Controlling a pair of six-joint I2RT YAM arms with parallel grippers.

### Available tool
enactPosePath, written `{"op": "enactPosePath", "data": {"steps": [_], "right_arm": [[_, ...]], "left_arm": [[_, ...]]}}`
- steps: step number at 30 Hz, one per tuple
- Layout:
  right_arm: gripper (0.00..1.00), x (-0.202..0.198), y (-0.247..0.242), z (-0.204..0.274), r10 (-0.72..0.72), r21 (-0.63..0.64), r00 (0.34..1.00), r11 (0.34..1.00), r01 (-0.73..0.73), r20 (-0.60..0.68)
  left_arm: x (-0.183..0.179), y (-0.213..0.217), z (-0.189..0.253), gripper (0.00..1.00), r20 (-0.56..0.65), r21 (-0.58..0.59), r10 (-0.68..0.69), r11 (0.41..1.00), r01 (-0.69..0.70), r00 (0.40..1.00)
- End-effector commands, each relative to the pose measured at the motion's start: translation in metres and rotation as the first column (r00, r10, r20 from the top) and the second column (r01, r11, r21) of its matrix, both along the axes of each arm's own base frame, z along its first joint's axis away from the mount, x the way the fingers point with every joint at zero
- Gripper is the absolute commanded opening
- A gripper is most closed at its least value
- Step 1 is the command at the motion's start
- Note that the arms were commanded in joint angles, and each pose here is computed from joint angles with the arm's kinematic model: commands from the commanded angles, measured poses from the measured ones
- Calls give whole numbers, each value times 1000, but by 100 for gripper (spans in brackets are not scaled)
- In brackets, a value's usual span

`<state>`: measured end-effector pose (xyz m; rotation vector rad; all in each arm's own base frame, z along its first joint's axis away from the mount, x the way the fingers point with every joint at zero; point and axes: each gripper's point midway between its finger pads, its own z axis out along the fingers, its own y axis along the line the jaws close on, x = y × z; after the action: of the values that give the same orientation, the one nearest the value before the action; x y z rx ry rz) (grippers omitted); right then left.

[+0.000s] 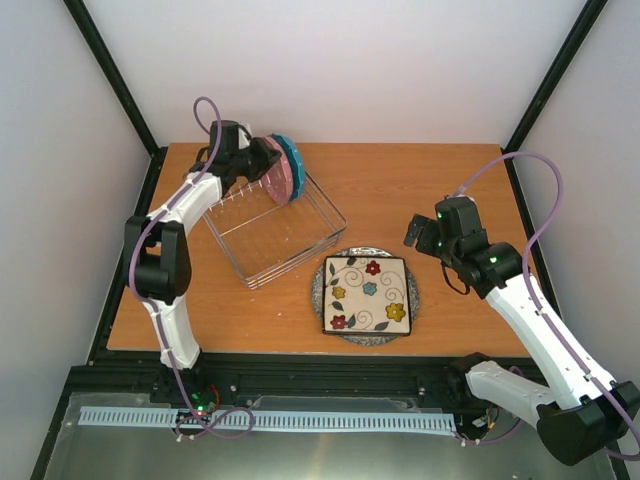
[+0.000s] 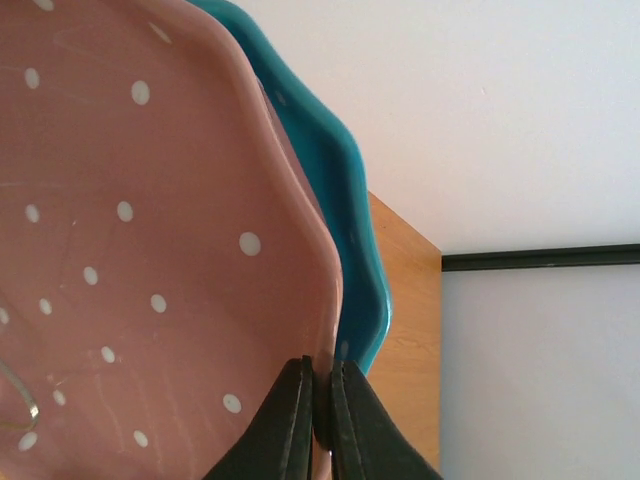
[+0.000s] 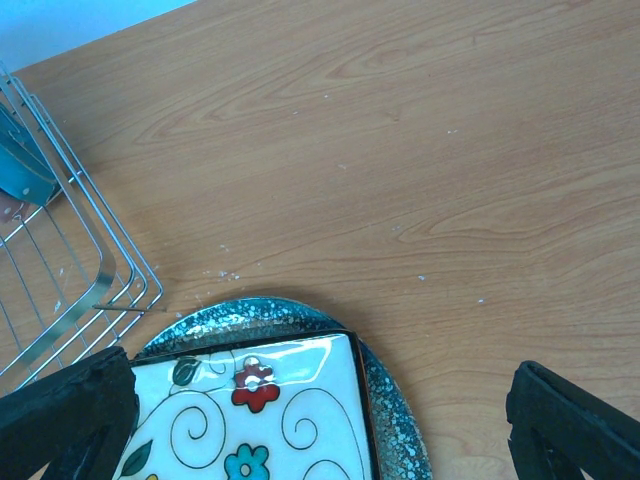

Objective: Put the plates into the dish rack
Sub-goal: Insert the plate into the dish rack.

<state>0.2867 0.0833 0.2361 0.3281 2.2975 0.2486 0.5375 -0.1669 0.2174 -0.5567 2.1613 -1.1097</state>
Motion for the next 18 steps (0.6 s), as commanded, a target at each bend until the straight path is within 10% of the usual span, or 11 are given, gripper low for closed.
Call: {"op": "enactPosePath", "data": {"steps": [1,18], "right_arm": [[100,3,-6,17,-25,4,998,1000,25,53],[100,3,-7,19,-32,9,998,999,32,59]], "left_arm": [[24,-3,39,1,127,10,-44,999,43,991],[10,-11,38,4,85,1,-98,995,98,992]]}}
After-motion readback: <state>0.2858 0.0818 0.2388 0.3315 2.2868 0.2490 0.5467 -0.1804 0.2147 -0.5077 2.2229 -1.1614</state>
